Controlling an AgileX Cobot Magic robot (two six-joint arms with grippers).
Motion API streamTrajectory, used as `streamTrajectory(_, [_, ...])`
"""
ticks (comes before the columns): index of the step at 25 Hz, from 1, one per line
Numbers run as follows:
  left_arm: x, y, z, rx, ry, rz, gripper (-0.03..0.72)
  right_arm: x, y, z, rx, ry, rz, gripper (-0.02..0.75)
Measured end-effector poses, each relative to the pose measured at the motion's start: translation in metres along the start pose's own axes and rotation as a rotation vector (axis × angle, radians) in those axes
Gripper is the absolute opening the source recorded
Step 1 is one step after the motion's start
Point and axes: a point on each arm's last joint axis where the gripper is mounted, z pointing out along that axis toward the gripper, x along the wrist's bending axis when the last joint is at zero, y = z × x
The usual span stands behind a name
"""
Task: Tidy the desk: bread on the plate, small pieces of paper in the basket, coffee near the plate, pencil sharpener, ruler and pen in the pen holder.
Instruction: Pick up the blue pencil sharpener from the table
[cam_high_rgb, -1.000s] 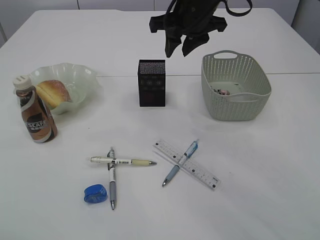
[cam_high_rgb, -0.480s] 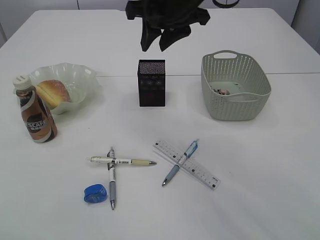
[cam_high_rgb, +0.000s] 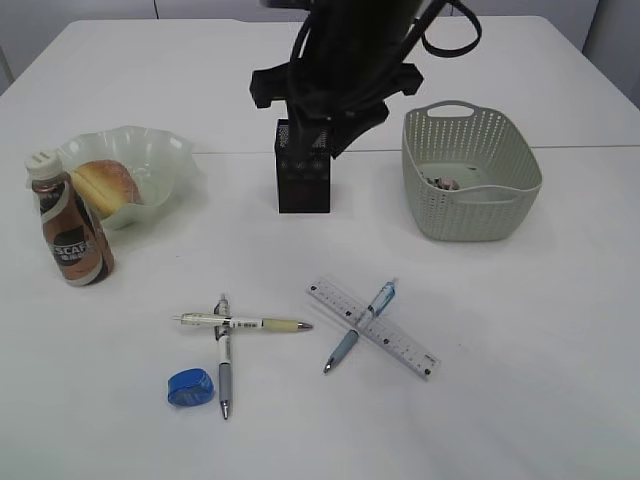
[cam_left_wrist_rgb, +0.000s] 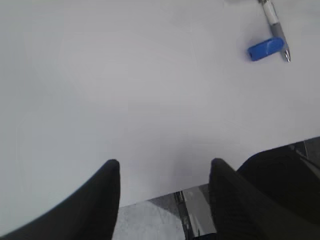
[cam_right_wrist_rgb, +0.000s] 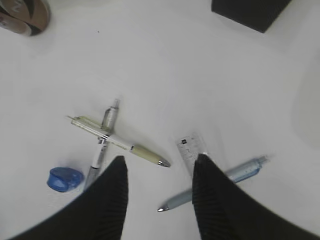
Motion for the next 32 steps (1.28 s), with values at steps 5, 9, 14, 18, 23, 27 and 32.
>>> streamTrajectory(5, [-0.003, 0.013, 0.024, 0.093, -0.053, 0.148, 0.416, -0.005, -0.001, -0.005, -0.008, -0.055, -0.021, 0.317])
streamTrajectory(9, [-0.018, 0.022, 0.046, 0.158, -0.112, 0.335, 0.416, -0.006, -0.002, -0.005, -0.007, -0.067, -0.02, 0.317])
streamTrajectory(14, [-0.057, 0.032, 0.075, 0.159, -0.147, 0.551, 0.416, -0.015, -0.007, 0.002, 0.026, -0.077, -0.001, 0.316])
streamTrajectory(18, [-0.086, 0.037, 0.099, 0.145, -0.119, 0.709, 0.416, -0.042, -0.011, 0.008, 0.059, -0.1, 0.057, 0.316])
streamTrajectory(23, [-0.103, 0.044, 0.138, 0.167, -0.09, 0.794, 0.416, -0.091, -0.014, 0.005, 0.065, -0.137, 0.162, 0.315])
streamTrajectory(27, [-0.108, 0.049, 0.166, 0.163, -0.085, 0.824, 0.416, -0.129, -0.017, -0.004, 0.053, -0.167, 0.244, 0.314])
streamTrajectory(32, [-0.118, 0.048, 0.192, 0.18, -0.094, 0.878, 0.416, -0.17, -0.024, -0.014, 0.042, -0.199, 0.334, 0.314])
